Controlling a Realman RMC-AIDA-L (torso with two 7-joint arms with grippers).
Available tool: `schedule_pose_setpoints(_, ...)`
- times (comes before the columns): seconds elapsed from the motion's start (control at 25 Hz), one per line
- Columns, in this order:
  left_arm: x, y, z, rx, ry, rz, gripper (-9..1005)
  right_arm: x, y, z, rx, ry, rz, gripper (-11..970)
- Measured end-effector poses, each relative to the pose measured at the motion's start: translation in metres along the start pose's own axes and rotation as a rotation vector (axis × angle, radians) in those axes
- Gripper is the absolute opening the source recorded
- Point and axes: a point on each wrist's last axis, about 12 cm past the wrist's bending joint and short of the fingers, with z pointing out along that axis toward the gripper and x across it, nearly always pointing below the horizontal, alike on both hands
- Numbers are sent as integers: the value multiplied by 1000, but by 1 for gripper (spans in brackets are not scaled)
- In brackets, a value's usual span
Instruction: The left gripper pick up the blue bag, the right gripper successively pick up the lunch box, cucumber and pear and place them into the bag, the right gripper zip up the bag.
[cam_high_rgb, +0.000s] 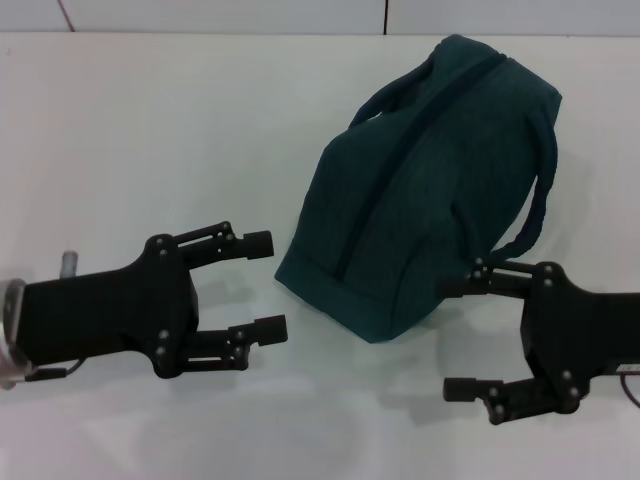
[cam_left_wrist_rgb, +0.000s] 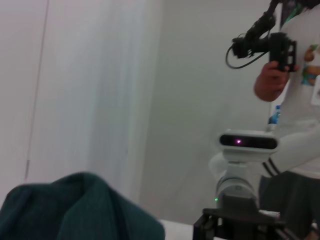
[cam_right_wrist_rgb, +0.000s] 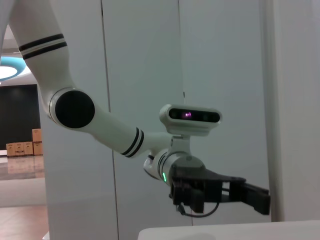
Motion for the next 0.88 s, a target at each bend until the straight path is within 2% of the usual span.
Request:
schedule_pose_setpoints(0.36,8,-4,-2,-11,24,-13,818,14,0,8,24,24,31,859)
schedule_pose_setpoints(0.88,8,-4,-2,17,43,-33,818,15,1,7,50,2,44,860)
